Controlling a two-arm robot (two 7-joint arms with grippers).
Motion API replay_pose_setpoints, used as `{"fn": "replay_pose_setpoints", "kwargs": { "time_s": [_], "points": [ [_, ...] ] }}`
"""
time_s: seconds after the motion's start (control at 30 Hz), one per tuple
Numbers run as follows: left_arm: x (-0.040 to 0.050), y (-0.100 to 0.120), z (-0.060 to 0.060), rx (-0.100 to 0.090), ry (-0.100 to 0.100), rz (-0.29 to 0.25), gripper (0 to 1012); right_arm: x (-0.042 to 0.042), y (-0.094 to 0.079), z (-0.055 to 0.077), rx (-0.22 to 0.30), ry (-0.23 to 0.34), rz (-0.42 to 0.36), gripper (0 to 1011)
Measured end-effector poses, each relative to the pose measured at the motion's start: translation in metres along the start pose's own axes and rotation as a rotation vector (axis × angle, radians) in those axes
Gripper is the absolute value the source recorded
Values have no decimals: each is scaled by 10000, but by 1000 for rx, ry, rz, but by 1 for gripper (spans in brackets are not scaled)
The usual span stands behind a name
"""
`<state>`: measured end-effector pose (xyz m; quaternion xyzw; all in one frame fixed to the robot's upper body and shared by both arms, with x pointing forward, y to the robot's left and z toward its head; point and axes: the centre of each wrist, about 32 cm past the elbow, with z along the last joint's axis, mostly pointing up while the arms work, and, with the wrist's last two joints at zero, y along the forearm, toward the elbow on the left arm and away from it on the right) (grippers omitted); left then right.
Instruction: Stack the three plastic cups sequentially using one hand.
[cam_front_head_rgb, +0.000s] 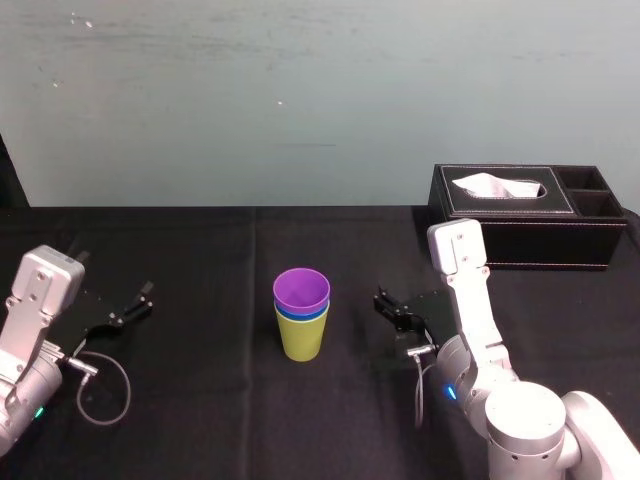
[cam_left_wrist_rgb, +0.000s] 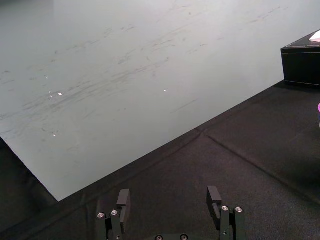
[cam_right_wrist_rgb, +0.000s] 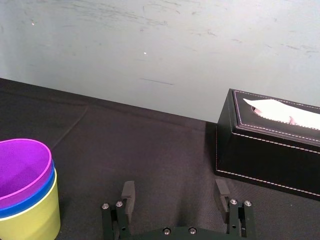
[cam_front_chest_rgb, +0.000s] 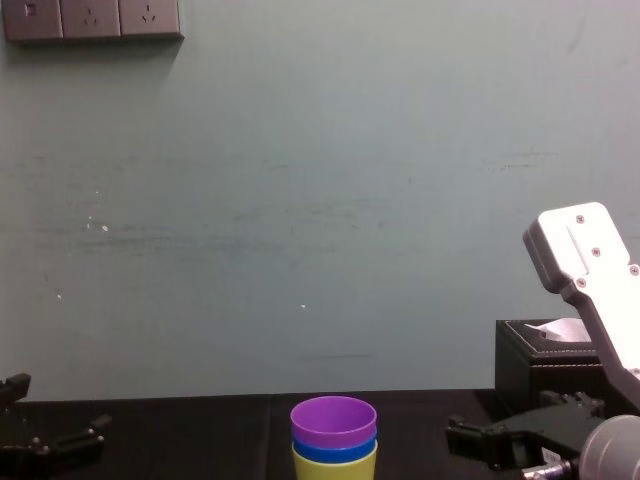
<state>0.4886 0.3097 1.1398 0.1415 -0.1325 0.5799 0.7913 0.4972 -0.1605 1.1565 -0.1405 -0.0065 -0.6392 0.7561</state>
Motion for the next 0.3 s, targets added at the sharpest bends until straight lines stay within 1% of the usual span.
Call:
{"fn": "replay_pose_setpoints", "kwargs": {
  "time_s": [0.3],
  "points": [
    [0, 0, 0, 0, 0, 0, 1000, 0, 0, 0, 0, 0, 0, 1003]
  ]
}}
